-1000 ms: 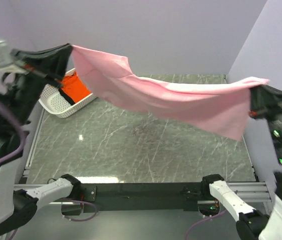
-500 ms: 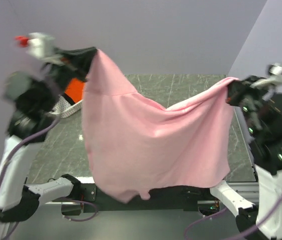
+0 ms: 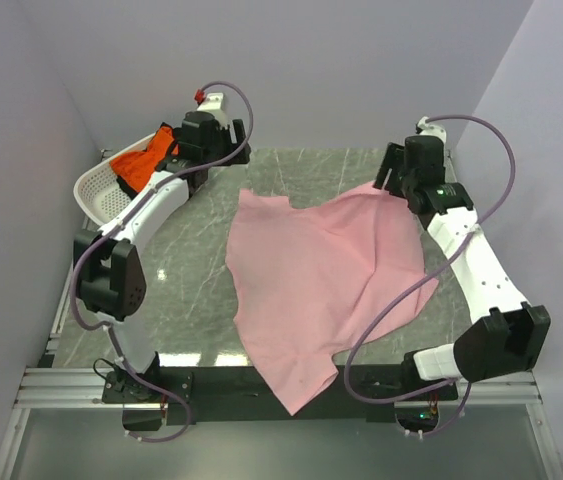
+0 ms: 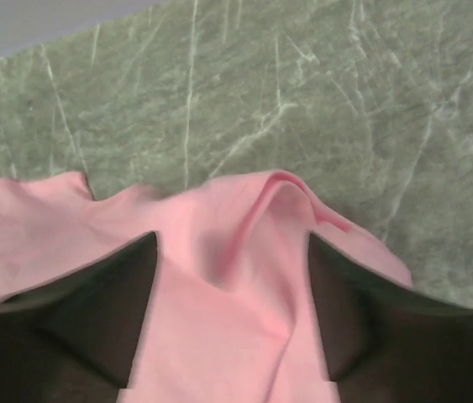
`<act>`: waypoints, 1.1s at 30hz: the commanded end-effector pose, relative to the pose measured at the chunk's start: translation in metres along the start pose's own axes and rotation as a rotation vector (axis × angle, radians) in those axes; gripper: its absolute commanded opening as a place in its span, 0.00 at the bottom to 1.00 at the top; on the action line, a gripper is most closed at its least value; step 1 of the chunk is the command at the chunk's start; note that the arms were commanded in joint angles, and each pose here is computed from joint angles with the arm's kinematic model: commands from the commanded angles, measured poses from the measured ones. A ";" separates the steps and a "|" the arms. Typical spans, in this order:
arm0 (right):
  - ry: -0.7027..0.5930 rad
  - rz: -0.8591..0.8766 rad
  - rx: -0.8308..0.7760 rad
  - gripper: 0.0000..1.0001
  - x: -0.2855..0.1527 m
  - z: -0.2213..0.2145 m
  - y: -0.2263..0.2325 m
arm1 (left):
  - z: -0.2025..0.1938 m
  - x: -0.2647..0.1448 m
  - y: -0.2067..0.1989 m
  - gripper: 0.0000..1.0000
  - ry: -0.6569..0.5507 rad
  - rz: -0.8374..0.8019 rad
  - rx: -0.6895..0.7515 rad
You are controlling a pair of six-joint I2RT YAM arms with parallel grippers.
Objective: Fold and stack the t-shirts
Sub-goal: Flatten the tshirt out
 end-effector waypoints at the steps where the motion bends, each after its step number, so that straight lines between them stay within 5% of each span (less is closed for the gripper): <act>1: -0.152 0.042 0.067 0.82 -0.010 0.027 0.007 | 0.091 -0.045 -0.021 0.85 -0.298 -0.062 -0.027; 7: -0.180 0.064 0.074 0.89 -0.027 0.020 0.000 | 0.089 -0.078 -0.032 0.94 -0.336 -0.127 -0.050; 12: -0.119 0.078 0.062 0.89 -0.027 -0.020 -0.008 | 0.018 -0.080 -0.038 0.94 -0.185 -0.185 -0.129; 16: -0.033 0.079 0.037 0.89 -0.012 -0.056 -0.011 | -0.059 -0.061 -0.031 0.94 0.001 -0.168 -0.193; 24: 0.092 0.062 -0.017 0.88 0.028 -0.091 -0.002 | -0.143 -0.008 -0.027 0.92 0.260 -0.174 -0.228; 33: 0.182 -0.017 -0.085 0.88 0.082 -0.088 0.015 | -0.166 0.038 -0.021 0.92 0.354 -0.205 -0.267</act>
Point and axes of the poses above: each gripper's point midway between its finger pads, its own x axis out along the fingers, its own y axis along the line the jaws close on, z = x × y, the point moved 6 cm from there along -x, back along the fingers, and after that the axes turned 4 degrees about x, right-handed, at the moved point
